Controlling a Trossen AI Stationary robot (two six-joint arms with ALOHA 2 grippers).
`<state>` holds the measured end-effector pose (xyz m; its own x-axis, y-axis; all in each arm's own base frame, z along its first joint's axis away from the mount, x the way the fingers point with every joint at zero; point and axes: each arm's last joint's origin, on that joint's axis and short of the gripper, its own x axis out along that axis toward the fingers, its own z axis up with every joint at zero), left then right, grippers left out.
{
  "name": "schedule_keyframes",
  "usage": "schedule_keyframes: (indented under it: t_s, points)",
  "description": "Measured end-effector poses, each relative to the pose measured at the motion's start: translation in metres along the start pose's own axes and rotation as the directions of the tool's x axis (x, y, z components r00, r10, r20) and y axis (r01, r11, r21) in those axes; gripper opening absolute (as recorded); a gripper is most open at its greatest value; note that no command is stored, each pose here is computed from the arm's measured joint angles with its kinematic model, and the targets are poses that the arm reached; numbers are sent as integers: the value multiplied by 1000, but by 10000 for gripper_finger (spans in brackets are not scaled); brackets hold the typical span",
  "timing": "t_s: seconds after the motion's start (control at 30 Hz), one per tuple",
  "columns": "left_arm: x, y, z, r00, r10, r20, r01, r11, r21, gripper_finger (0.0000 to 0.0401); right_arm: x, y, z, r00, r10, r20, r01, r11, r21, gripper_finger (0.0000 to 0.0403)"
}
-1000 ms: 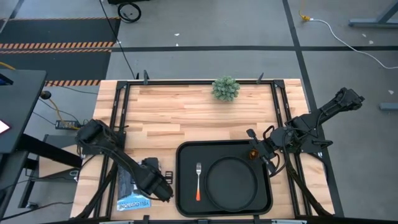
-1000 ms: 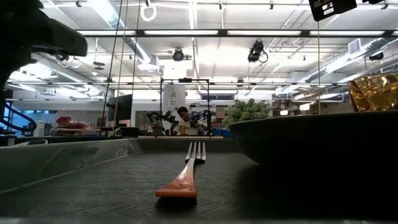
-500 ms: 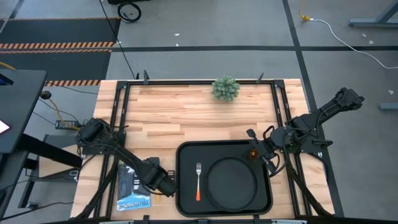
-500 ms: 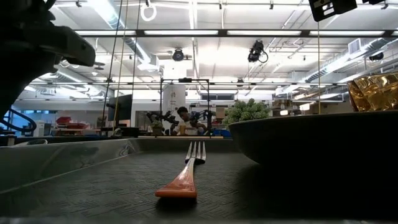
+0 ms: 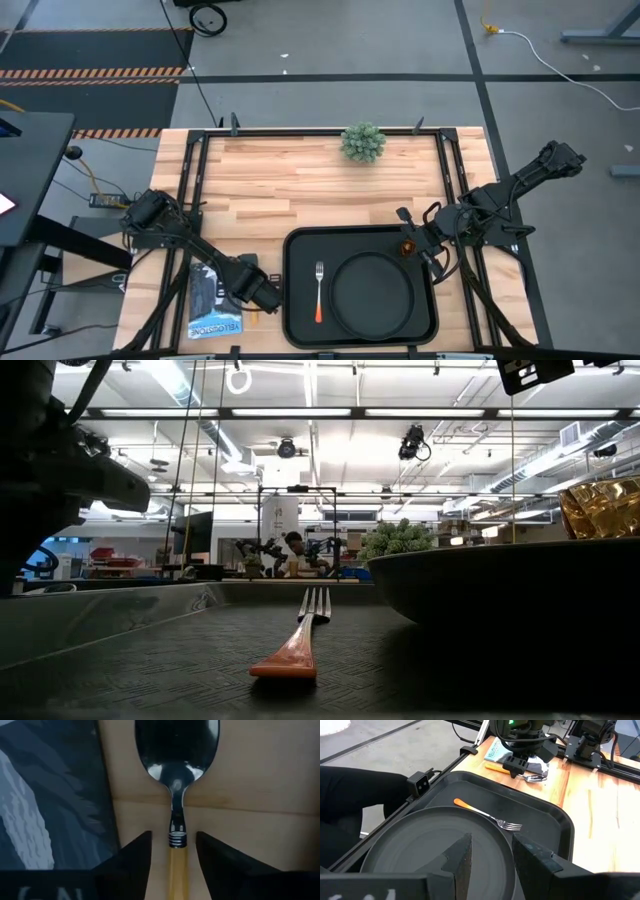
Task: Pick and place plate/cup/fork/spoon on tray
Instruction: Put the yellow spoon on the black tray to the left of the orange fork
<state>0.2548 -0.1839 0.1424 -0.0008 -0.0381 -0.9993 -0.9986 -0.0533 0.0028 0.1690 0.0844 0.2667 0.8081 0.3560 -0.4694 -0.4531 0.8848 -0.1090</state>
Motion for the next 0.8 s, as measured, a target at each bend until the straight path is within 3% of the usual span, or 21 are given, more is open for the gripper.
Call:
schedule_keyframes:
  t_s: [0.5, 0.8]
  points:
    - [0, -7, 6, 1000, -7, -28, 7, 1000, 6, 61, 0, 0, 0, 1000, 0, 0, 0, 1000, 0, 145]
    - [-1, -8, 6, 1000, -19, -15, 19, 1000, 13, 59, 0, 0, 0, 1000, 0, 0, 0, 1000, 0, 145]
